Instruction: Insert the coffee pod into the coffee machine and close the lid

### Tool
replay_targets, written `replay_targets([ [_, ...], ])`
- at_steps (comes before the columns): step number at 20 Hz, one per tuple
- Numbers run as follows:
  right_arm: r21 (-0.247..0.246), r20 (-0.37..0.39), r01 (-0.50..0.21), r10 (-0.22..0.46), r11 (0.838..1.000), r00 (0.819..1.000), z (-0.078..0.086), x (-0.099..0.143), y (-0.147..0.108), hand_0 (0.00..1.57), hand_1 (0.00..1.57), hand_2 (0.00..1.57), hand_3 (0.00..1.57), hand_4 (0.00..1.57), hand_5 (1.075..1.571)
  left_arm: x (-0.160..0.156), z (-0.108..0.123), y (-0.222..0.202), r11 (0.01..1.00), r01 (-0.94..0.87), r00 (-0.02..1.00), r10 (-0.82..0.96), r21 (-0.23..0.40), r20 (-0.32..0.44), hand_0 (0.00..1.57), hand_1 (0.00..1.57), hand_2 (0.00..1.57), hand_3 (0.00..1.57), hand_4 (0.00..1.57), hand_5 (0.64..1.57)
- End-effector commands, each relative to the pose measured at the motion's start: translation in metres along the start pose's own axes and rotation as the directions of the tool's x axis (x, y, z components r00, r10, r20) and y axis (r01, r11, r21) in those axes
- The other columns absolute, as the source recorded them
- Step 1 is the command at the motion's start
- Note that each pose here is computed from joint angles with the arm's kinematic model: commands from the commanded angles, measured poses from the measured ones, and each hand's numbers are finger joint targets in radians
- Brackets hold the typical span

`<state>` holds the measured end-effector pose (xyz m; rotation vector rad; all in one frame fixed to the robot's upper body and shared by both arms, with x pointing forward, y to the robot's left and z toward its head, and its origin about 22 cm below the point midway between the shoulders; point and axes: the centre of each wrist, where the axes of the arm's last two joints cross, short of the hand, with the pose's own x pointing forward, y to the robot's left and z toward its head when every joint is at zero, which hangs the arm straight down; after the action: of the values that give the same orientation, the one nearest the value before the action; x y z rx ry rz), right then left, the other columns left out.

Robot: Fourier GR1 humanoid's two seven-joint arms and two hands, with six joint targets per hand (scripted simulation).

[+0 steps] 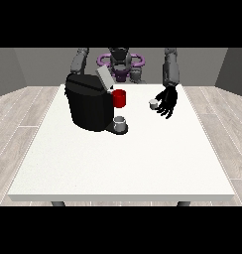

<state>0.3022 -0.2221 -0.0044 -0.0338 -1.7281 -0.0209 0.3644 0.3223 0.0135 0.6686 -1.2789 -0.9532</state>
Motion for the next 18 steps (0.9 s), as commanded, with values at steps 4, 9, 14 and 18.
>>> replay_targets([
  [4,-0.020,-0.063,-0.007,0.006,1.000,0.998,0.009,-0.015,-0.021,0.00,0.00,0.00,0.00,0.32,1.571,0.014,0.000,-0.050,0.991,-0.013,1.000,0.016,-0.136,0.017,1.26,1.26,1.31,1.21,0.06,1.571],
  [9,-0.013,-0.022,0.013,-0.013,1.000,1.000,0.012,-0.013,-0.012,0.00,0.00,0.00,0.00,0.36,1.571,-0.006,0.007,-0.059,0.999,0.021,0.998,-0.018,-0.042,0.066,1.33,1.33,1.39,1.31,0.62,1.571],
  [14,-0.094,-0.084,0.005,-0.013,0.996,0.996,0.013,-0.038,-0.036,0.00,0.00,0.00,0.00,0.41,1.571,0.027,-0.010,-0.039,0.997,-0.011,0.983,0.025,-0.080,0.179,1.37,1.37,1.42,1.37,0.68,1.571],
  [18,-0.093,-0.111,0.007,-0.018,0.996,0.994,0.010,-0.040,-0.034,0.00,0.00,0.00,0.00,0.39,1.571,0.050,-0.021,-0.040,0.995,-0.069,0.982,0.080,-0.070,0.173,1.40,1.40,1.40,1.31,0.63,1.571],
])
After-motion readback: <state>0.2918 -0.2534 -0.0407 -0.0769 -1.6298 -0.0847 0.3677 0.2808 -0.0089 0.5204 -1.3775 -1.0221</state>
